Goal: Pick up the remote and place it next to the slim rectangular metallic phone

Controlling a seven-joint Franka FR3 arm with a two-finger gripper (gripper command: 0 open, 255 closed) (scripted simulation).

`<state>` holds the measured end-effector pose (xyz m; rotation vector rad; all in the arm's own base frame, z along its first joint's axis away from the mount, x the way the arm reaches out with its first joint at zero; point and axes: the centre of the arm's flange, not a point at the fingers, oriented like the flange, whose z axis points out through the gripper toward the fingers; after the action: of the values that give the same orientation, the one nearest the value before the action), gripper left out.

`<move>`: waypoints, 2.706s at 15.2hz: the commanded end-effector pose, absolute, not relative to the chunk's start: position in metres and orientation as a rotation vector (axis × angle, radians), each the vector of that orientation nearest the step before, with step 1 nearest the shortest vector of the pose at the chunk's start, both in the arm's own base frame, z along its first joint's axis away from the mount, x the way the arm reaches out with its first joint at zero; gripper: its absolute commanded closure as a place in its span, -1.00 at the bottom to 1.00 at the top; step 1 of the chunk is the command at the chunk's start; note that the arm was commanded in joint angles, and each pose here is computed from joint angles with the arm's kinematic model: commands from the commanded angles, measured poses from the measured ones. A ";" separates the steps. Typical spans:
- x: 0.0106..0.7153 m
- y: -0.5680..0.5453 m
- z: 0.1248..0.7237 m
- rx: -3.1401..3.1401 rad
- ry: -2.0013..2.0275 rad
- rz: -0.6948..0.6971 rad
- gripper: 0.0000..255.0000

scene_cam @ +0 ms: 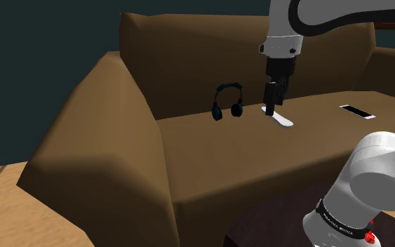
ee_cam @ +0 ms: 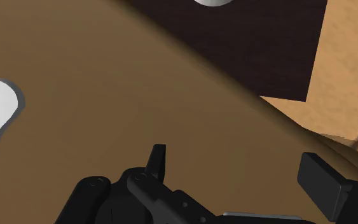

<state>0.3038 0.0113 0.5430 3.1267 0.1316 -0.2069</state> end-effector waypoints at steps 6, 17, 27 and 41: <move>0.326 -0.044 0.515 3.132 0.013 -0.178 -1.00; 0.362 -0.171 0.456 3.128 -0.249 -0.115 -1.00; 0.377 -0.290 0.404 3.104 -0.486 -0.056 -1.00; 0.379 -0.361 0.334 3.081 -0.625 -0.021 -1.00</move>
<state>0.3782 -0.3612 0.3376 3.0815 -0.6249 -0.0214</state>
